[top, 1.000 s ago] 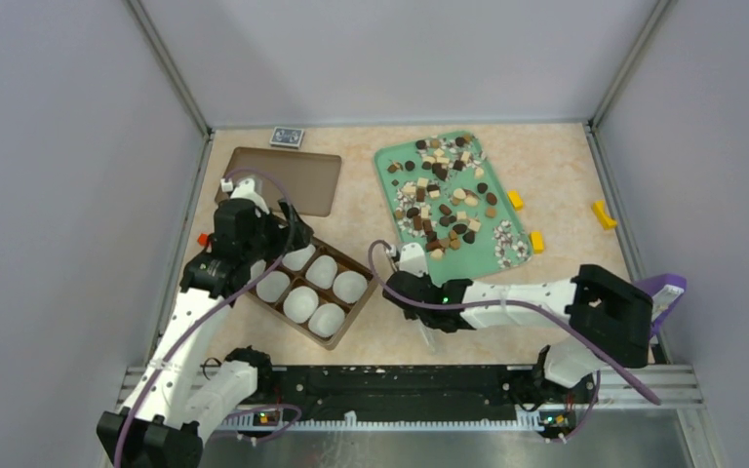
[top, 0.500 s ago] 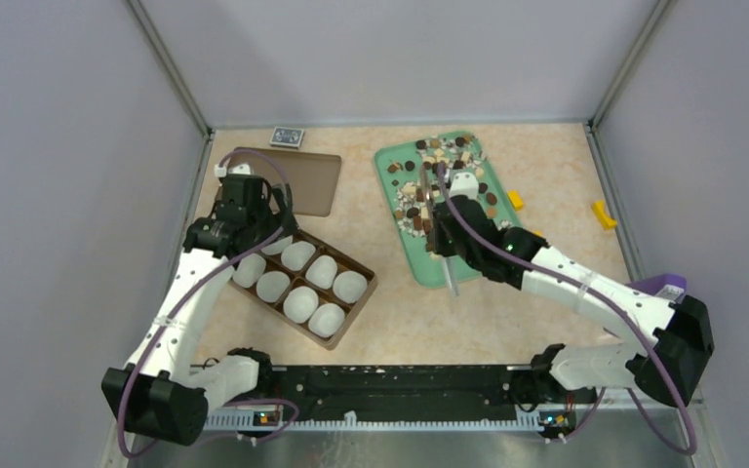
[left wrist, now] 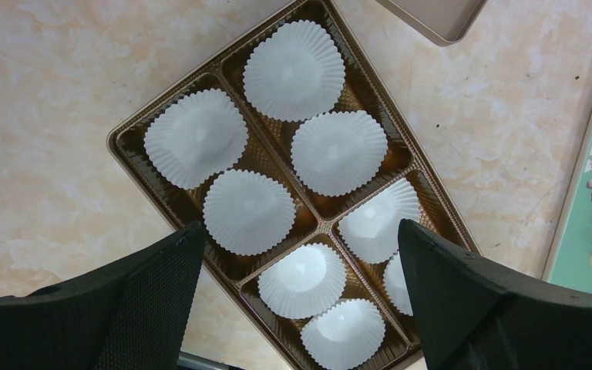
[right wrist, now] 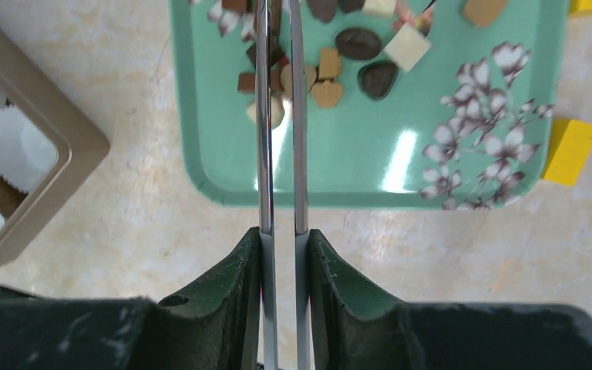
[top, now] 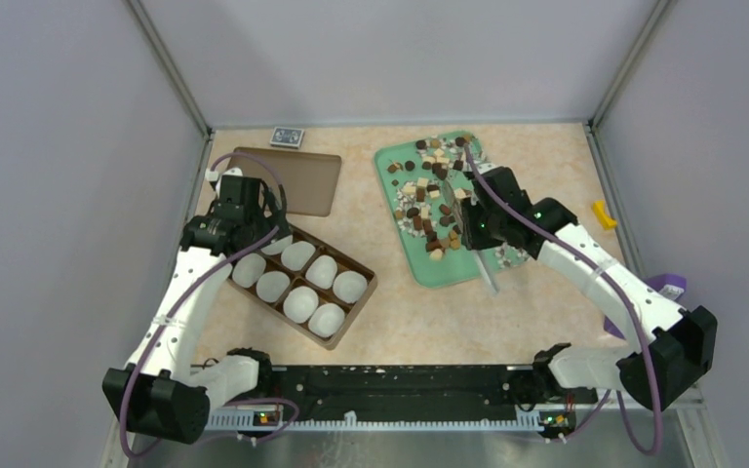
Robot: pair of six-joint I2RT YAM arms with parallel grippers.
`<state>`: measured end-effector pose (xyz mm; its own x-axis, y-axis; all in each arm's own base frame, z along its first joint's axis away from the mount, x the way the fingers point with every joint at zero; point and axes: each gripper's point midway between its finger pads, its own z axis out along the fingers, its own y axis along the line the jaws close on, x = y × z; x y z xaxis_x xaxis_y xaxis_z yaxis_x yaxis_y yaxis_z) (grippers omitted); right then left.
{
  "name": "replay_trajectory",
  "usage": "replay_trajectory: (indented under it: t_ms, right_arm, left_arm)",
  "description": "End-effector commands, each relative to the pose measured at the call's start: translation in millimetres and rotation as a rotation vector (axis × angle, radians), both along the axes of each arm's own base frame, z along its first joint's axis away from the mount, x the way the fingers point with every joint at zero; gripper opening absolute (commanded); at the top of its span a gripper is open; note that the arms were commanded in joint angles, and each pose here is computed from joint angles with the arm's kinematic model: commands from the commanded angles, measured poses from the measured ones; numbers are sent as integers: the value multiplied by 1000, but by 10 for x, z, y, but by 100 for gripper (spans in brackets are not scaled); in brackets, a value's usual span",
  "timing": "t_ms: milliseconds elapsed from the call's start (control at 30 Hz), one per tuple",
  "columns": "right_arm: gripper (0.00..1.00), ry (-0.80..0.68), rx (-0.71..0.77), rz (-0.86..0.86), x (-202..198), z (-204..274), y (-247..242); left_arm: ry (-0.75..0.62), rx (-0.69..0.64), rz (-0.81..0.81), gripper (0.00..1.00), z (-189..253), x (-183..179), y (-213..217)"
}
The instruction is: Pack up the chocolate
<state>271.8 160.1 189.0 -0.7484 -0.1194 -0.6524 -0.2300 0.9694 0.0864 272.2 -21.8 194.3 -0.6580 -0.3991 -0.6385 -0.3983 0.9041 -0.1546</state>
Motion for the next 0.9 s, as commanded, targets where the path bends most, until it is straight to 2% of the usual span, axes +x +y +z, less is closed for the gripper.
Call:
replay_trajectory:
  t_ms: [0, 233, 567, 867]
  right_arm:
    - [25, 96, 29, 121, -234, 25, 108]
    - [35, 146, 9, 147, -416, -163, 28]
    - [36, 189, -47, 171, -539, -480, -37]
    - [42, 219, -95, 214, -592, -637, 69]
  left_arm:
    - [-31, 16, 22, 99, 80, 20, 58]
    - [-23, 48, 16, 99, 21, 44, 97]
    - [11, 67, 15, 99, -80, 53, 116]
    - [-8, 98, 34, 99, -48, 59, 184]
